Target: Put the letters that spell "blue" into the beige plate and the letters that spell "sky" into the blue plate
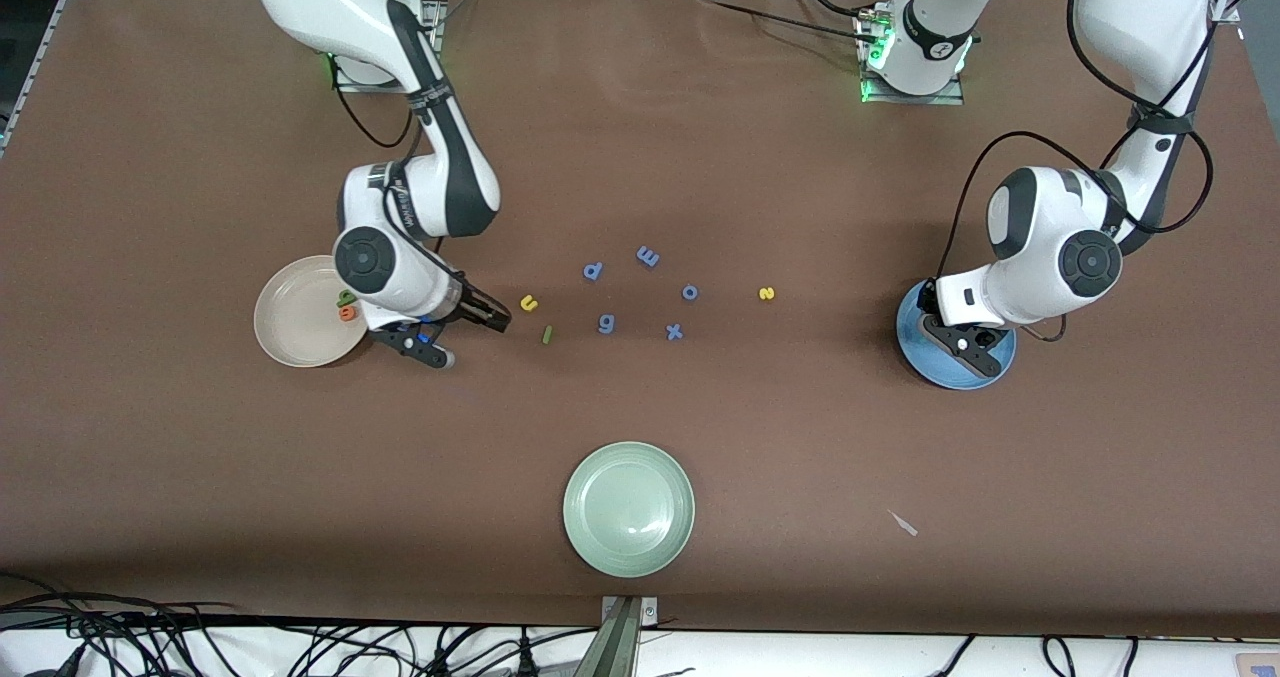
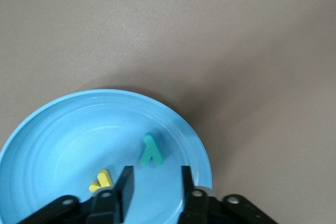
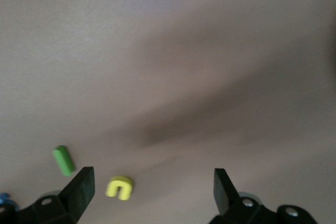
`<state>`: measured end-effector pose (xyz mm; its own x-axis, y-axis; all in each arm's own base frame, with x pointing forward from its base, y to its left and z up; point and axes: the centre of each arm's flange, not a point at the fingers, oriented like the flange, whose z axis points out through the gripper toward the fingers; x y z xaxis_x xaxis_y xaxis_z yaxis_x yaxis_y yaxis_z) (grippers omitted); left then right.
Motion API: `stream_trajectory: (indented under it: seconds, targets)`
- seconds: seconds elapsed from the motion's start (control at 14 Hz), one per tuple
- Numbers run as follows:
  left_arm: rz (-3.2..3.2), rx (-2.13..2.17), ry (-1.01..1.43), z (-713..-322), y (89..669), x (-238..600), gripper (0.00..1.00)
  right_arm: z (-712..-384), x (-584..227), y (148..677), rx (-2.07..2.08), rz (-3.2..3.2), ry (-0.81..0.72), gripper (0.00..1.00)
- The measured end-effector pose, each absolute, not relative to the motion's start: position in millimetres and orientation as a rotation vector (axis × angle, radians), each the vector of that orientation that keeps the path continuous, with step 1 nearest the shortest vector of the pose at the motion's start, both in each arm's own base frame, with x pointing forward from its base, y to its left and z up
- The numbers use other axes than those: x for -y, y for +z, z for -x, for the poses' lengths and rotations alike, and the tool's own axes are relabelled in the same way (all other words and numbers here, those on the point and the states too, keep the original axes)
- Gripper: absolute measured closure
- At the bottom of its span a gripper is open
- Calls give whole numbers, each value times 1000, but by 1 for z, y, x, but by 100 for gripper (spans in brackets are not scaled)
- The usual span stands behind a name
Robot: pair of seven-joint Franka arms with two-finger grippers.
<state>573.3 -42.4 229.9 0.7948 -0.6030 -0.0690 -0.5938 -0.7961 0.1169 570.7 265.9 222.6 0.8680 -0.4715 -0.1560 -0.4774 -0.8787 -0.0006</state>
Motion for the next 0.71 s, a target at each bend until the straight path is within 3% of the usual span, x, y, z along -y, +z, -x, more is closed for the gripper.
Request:
stream_trajectory:
  seconds: [0.14,0.36,0.71]
  targets:
    - [-2887,977,-155,-573,230,47,34,-567,-283,215,-873,2964,203,0]
    - [-2874,1026,-144,-573,234,75,35,-557,-304,205,-977,2947,185,0]
    - [-2952,882,-177,-531,234,232,35,-550,-316,194,-999,2952,168,0]
